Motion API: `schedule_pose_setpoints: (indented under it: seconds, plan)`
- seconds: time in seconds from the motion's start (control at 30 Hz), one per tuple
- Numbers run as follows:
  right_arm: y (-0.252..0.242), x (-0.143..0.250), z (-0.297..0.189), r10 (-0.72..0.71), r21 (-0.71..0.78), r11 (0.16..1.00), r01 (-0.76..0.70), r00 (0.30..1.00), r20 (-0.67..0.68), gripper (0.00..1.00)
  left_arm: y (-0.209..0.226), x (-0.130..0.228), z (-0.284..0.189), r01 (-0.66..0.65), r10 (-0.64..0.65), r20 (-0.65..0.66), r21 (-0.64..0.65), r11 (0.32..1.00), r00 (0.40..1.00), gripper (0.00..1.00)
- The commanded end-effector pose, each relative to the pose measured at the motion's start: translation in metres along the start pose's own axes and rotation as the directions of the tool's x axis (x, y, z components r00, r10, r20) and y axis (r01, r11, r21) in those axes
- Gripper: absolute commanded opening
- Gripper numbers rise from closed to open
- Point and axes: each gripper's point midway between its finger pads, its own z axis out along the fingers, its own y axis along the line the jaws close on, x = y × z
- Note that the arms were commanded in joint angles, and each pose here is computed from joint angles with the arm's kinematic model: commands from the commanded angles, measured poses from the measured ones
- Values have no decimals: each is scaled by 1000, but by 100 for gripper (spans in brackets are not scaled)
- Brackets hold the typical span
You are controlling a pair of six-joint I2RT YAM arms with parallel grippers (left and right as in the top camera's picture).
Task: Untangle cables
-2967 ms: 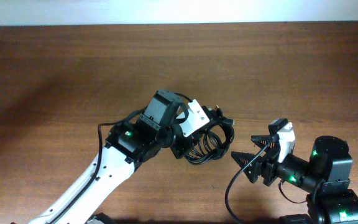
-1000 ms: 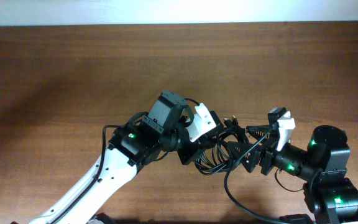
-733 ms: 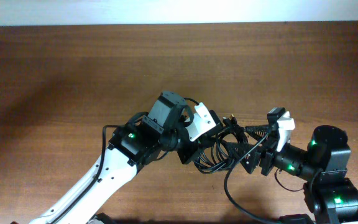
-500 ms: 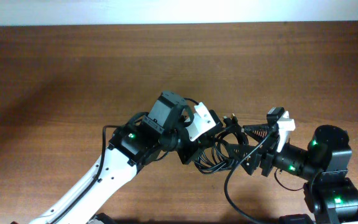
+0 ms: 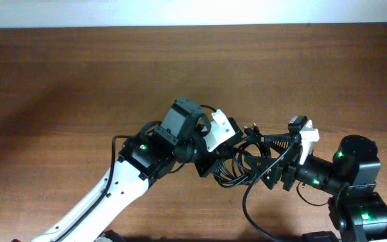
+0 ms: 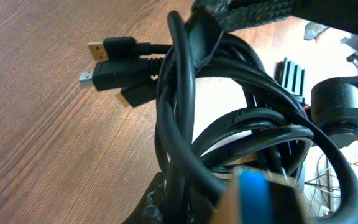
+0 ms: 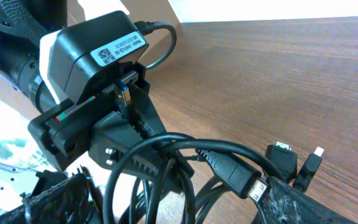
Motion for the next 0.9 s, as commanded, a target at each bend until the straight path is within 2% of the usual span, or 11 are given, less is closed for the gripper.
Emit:
schedule_pose_setpoints:
  seconds: [0.0, 0.17, 0.57, 0.87]
  plan:
    - [11, -3, -1, -11, -47, 999, 10, 1000, -1, 88, -16, -8, 12, -21, 20, 13, 66, 998, 1000, 0]
    - [11, -3, -1, -12, -48, 999, 12, 1000, 0, 88, -27, -8, 30, -42, 42, 2, 102, 994, 999, 0]
    - [9, -4, -1, -11, -38, 999, 11, 1000, 1, 88, -12, -18, 25, -1, -2, 42, 68, 998, 999, 0]
    - [-1, -6, -1, -13, 23, 1000, 12, 1000, 13, 88, -10, -9, 23, 28, -29, 10, 64, 998, 1000, 0]
